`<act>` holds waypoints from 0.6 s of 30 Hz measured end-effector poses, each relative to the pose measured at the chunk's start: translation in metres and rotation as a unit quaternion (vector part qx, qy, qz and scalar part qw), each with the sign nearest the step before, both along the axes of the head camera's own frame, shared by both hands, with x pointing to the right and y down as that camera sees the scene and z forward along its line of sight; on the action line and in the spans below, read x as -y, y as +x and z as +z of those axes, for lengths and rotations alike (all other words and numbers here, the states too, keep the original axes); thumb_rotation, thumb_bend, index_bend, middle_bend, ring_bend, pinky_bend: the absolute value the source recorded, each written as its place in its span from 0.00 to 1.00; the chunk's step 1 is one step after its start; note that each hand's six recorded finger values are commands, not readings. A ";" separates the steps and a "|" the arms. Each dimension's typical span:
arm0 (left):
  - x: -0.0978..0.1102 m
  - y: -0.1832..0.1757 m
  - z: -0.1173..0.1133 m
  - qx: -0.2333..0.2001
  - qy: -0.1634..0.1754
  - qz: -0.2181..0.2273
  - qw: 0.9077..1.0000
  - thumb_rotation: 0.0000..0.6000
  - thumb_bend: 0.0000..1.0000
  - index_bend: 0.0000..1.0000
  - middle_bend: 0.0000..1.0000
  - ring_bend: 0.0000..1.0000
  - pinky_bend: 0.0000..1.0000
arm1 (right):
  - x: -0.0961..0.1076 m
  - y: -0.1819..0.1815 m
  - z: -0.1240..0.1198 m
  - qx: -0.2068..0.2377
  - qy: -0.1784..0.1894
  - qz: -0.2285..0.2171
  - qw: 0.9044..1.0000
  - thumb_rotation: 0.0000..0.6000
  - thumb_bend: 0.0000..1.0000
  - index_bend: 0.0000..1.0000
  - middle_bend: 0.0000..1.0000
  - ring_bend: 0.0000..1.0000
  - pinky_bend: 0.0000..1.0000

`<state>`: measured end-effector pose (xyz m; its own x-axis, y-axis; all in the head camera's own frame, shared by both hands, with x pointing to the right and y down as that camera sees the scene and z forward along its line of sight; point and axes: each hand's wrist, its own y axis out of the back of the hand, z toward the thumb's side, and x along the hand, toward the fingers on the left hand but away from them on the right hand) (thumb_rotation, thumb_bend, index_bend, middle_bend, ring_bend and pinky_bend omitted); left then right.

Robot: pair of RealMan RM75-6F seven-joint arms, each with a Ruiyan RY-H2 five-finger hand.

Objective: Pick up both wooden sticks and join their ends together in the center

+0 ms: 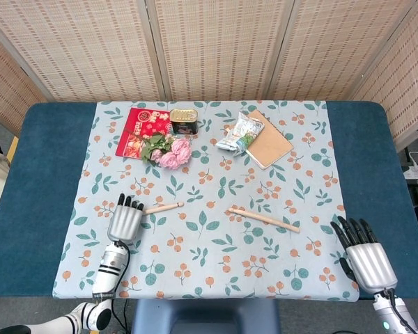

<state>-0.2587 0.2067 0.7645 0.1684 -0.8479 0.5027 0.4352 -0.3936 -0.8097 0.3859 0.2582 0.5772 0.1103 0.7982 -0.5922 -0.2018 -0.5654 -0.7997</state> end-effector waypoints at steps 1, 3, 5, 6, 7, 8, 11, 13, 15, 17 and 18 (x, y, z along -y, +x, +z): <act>0.000 0.000 0.000 0.000 0.000 0.000 1.000 1.00 0.40 0.52 0.57 0.33 0.24 | 0.000 -0.001 0.000 0.000 -0.001 -0.001 1.000 1.00 0.35 0.00 0.00 0.00 0.00; 0.001 -0.001 0.000 0.001 -0.003 -0.001 1.000 1.00 0.40 0.54 0.62 0.36 0.24 | 0.000 -0.003 0.002 0.000 -0.002 -0.004 1.000 1.00 0.35 0.00 0.00 0.00 0.00; 0.001 -0.003 0.000 0.004 -0.004 0.001 1.000 1.00 0.42 0.58 0.66 0.39 0.23 | 0.000 -0.005 0.003 0.000 -0.004 -0.006 1.000 1.00 0.35 0.00 0.00 0.00 0.00; 0.001 -0.003 0.000 0.004 -0.003 0.001 1.000 1.00 0.42 0.59 0.67 0.40 0.23 | 0.001 -0.006 0.003 0.001 -0.004 -0.008 1.000 1.00 0.35 0.00 0.00 0.00 0.00; 0.002 -0.004 0.000 0.004 -0.003 0.002 1.000 1.00 0.43 0.60 0.68 0.40 0.23 | 0.001 -0.008 0.004 0.001 -0.004 -0.009 1.000 1.00 0.35 0.00 0.00 0.00 0.00; 0.001 -0.005 0.001 0.004 -0.005 0.003 1.000 1.00 0.44 0.60 0.69 0.41 0.23 | 0.001 -0.009 0.004 0.001 -0.004 -0.011 1.000 1.00 0.35 0.00 0.00 0.00 0.00; 0.001 -0.009 0.003 0.006 -0.011 0.004 1.000 1.00 0.45 0.60 0.69 0.41 0.23 | 0.003 -0.013 0.006 0.000 -0.008 -0.016 1.000 1.00 0.35 0.00 0.00 0.00 0.00; 0.000 -0.010 0.003 0.005 -0.014 0.003 1.000 1.00 0.45 0.59 0.69 0.41 0.23 | 0.004 -0.015 0.008 -0.002 -0.011 -0.019 1.000 1.00 0.35 0.00 0.00 0.00 0.00; -0.001 -0.012 0.004 0.002 -0.021 0.001 1.000 1.00 0.45 0.58 0.69 0.41 0.22 | 0.007 -0.018 0.008 -0.004 -0.012 -0.021 1.000 1.00 0.35 0.00 0.00 0.00 0.00; -0.001 -0.013 0.004 -0.001 -0.025 0.001 1.000 1.00 0.45 0.60 0.72 0.42 0.22 | 0.008 -0.021 0.009 -0.005 -0.013 -0.023 1.000 1.00 0.35 0.00 0.00 0.00 0.00; -0.001 -0.013 0.004 -0.002 -0.024 0.002 1.000 1.00 0.45 0.62 0.74 0.43 0.22 | 0.009 -0.023 0.010 -0.006 -0.014 -0.025 1.000 1.00 0.35 0.00 0.00 0.00 0.00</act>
<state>-0.2719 0.2077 0.7685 0.1750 -0.8218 0.5422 0.4335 -0.4301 -0.7919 0.3628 0.2496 0.5870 0.1421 0.7756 -0.6150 -0.2389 -0.5761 -0.7817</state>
